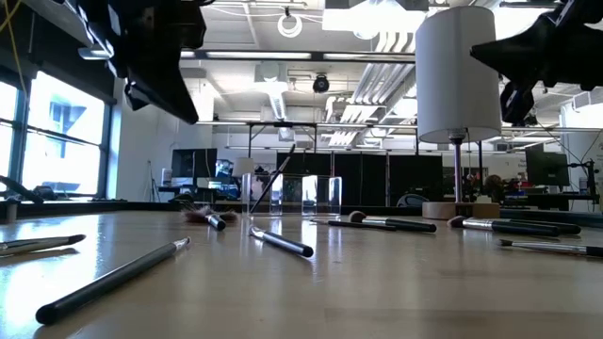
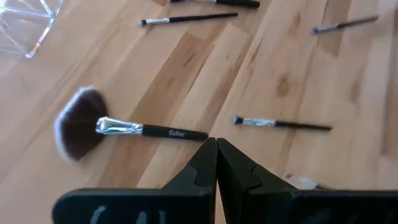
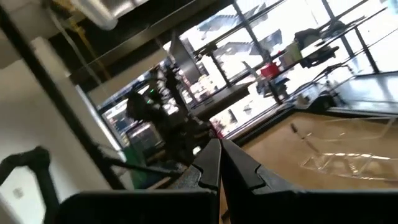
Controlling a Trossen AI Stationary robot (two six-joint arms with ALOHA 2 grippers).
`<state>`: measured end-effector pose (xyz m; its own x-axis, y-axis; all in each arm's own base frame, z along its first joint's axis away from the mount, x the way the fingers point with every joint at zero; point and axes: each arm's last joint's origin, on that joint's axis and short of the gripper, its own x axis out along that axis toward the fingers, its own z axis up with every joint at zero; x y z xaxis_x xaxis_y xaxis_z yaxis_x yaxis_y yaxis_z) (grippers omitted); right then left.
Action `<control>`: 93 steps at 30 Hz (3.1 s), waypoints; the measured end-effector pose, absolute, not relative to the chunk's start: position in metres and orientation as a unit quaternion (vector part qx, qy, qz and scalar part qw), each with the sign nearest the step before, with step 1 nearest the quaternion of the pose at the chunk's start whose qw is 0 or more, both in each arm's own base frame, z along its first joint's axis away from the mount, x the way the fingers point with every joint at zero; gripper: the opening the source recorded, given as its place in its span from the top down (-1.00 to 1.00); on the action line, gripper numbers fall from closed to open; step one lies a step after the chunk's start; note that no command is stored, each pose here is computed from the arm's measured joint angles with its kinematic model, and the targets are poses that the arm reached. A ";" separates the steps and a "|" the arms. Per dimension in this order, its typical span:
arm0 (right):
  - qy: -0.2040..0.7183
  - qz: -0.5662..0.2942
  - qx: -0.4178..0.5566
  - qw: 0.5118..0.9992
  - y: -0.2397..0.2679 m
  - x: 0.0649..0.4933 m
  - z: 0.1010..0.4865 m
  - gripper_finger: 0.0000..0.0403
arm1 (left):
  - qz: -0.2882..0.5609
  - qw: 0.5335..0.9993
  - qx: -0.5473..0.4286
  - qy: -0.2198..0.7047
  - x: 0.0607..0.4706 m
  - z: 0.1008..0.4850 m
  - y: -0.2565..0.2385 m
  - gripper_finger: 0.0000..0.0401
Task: Put items in baskets/containers
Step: Put the black powder brush into the transparent organizer
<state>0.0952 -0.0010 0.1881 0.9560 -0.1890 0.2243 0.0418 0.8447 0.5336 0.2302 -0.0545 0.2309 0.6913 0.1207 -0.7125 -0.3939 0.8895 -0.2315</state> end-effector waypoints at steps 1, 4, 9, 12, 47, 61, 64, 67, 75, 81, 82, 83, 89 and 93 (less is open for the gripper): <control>-0.141 -0.073 0.274 0.948 -0.002 0.095 0.189 1.00 | 0.143 0.899 -0.180 0.372 0.229 0.230 -0.054 1.00; -0.174 -0.109 0.309 0.929 -0.005 0.093 0.192 1.00 | 0.140 0.897 -0.167 0.384 0.228 0.229 -0.054 1.00; -0.216 -0.134 0.339 0.906 -0.007 0.091 0.197 1.00 | 0.124 0.897 -0.151 0.396 0.227 0.228 -0.054 1.00; -0.216 -0.136 0.326 0.910 -0.007 0.090 0.198 1.00 | 0.121 0.899 -0.143 0.397 0.227 0.228 -0.054 1.00; 0.370 -0.371 0.238 0.818 0.008 0.178 0.242 1.00 | 0.106 0.905 -0.100 0.399 0.226 0.237 -0.010 1.00; 0.560 -0.426 0.281 0.653 -0.024 0.231 0.188 0.66 | 0.057 0.905 -0.094 0.410 0.226 0.237 -0.003 1.00; 0.572 -0.433 0.276 0.640 -0.034 0.232 0.181 0.56 | 0.054 0.905 -0.097 0.411 0.226 0.237 -0.004 1.00; 0.573 -0.433 0.275 0.639 -0.044 0.235 0.175 0.50 | 0.046 0.905 -0.101 0.412 0.226 0.237 -0.004 1.00; 0.581 -0.440 0.291 0.620 -0.060 0.219 0.148 0.48 | 0.046 0.904 -0.109 0.412 0.226 0.237 -0.004 1.00; 0.565 -0.423 0.291 0.646 -0.062 0.213 0.130 0.48 | 0.044 0.905 -0.105 0.410 0.226 0.237 -0.004 1.00; 0.560 -0.419 0.292 0.652 -0.062 0.214 0.128 0.48 | 0.044 0.905 -0.105 0.409 0.227 0.237 -0.004 1.00; 0.559 -0.415 0.290 0.656 -0.063 0.215 0.128 0.48 | 0.044 0.906 -0.105 0.408 0.227 0.237 -0.004 1.00; 0.561 -0.402 0.271 0.671 -0.063 0.217 0.128 0.49 | 0.043 0.907 -0.104 0.405 0.227 0.238 -0.004 1.00; 0.567 -0.387 0.261 0.679 -0.063 0.217 0.128 0.68 | 0.043 0.909 -0.105 0.401 0.228 0.238 -0.004 1.00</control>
